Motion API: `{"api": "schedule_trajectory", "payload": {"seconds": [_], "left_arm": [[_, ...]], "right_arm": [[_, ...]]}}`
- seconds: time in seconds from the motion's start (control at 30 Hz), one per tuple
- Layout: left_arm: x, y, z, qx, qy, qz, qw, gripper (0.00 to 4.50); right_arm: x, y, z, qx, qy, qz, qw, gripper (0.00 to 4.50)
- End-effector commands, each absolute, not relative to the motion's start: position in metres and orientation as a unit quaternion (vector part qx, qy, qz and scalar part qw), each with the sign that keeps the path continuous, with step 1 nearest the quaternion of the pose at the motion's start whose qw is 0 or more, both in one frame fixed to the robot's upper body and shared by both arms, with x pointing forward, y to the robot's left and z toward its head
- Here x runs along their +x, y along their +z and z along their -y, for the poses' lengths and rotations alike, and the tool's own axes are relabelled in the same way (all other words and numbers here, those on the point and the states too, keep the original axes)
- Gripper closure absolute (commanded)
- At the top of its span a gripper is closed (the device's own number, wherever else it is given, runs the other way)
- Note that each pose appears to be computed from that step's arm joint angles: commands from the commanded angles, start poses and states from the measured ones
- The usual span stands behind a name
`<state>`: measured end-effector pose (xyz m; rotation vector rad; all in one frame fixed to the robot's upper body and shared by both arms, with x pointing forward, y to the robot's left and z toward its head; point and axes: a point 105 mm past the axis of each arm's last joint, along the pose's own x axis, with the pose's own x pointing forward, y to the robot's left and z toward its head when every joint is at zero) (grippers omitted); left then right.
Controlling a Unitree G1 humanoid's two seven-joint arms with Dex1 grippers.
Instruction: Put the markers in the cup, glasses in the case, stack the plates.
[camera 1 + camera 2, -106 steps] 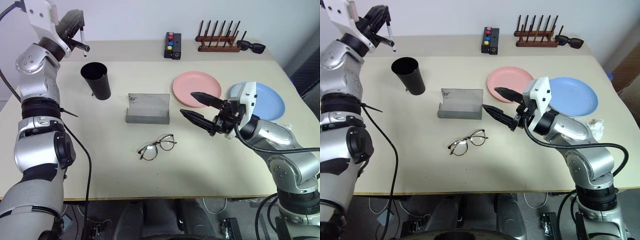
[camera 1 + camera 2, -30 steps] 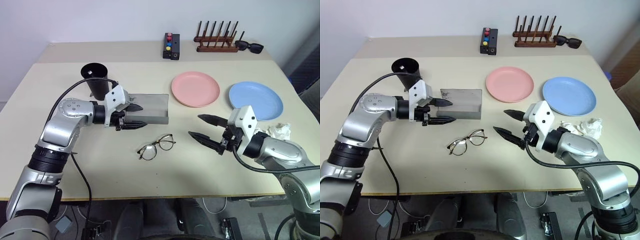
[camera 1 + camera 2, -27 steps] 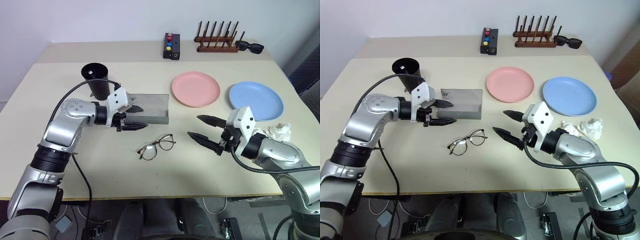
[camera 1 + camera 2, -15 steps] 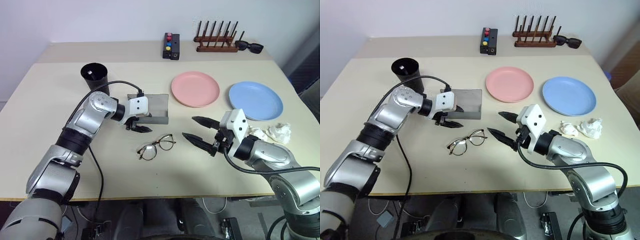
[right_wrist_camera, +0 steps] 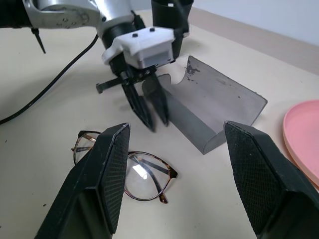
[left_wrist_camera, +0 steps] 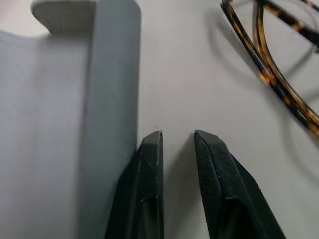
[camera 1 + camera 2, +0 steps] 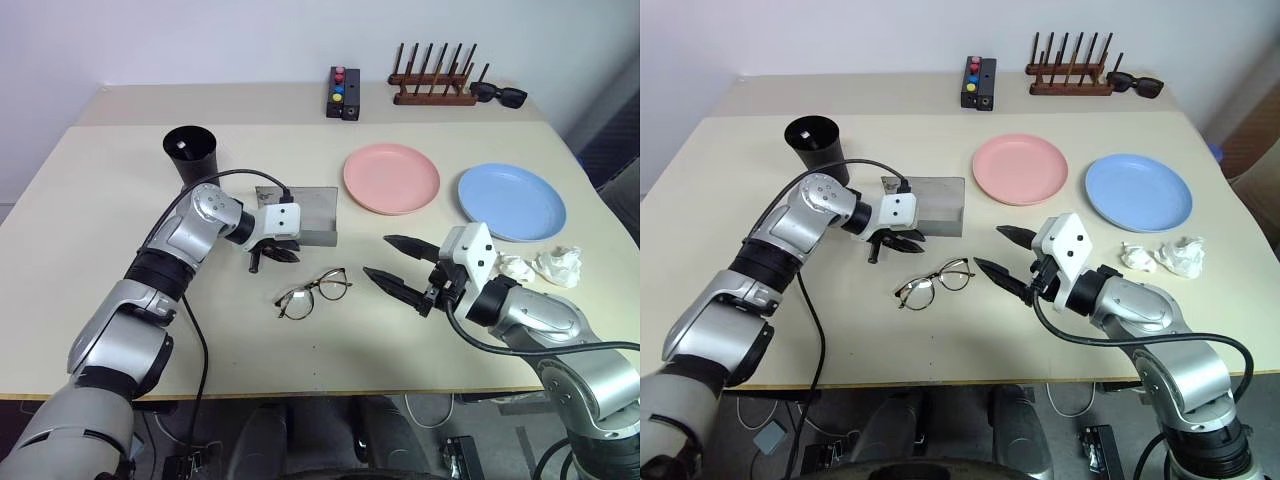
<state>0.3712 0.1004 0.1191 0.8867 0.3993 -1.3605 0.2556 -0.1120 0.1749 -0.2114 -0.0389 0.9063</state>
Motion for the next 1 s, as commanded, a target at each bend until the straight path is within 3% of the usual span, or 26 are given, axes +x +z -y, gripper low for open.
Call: {"api": "schedule_trajectory", "payload": {"seconds": [0.03, 0.1, 0.5, 0.67, 0.77, 0.9, 1.0], "left_arm": [[0.37, 0.123, -0.108, 0.39, -0.604, -0.182, 0.671, 3.9], [0.369, 0.123, -0.109, 0.383, -0.604, -0.184, 0.674, 4.44], [0.366, 0.126, -0.109, 0.358, -0.606, -0.18, 0.687, 4.44], [0.37, 0.146, -0.103, 0.302, -0.602, -0.14, 0.726, 4.44], [0.369, 0.16, -0.105, 0.272, -0.606, -0.128, 0.737, 3.57], [0.385, 0.174, -0.115, 0.299, -0.559, -0.104, 0.767, 1.67], [0.392, 0.175, -0.119, 0.322, -0.546, -0.099, 0.767, 1.67]], "right_arm": [[0.251, 0.187, 0.109, -0.111, 0.442, 0.048, 0.889, 1.46], [0.252, 0.187, 0.108, -0.111, 0.443, 0.048, 0.888, 1.46], [0.254, 0.186, 0.107, -0.111, 0.448, 0.048, 0.886, 1.46], [0.253, 0.185, 0.105, -0.111, 0.451, 0.047, 0.885, 1.46], [0.253, 0.185, 0.105, -0.111, 0.45, 0.047, 0.885, 1.46], [0.253, 0.184, 0.104, -0.109, 0.448, 0.049, 0.886, 1.46], [0.253, 0.182, 0.103, -0.107, 0.446, 0.05, 0.887, 1.46]]}}
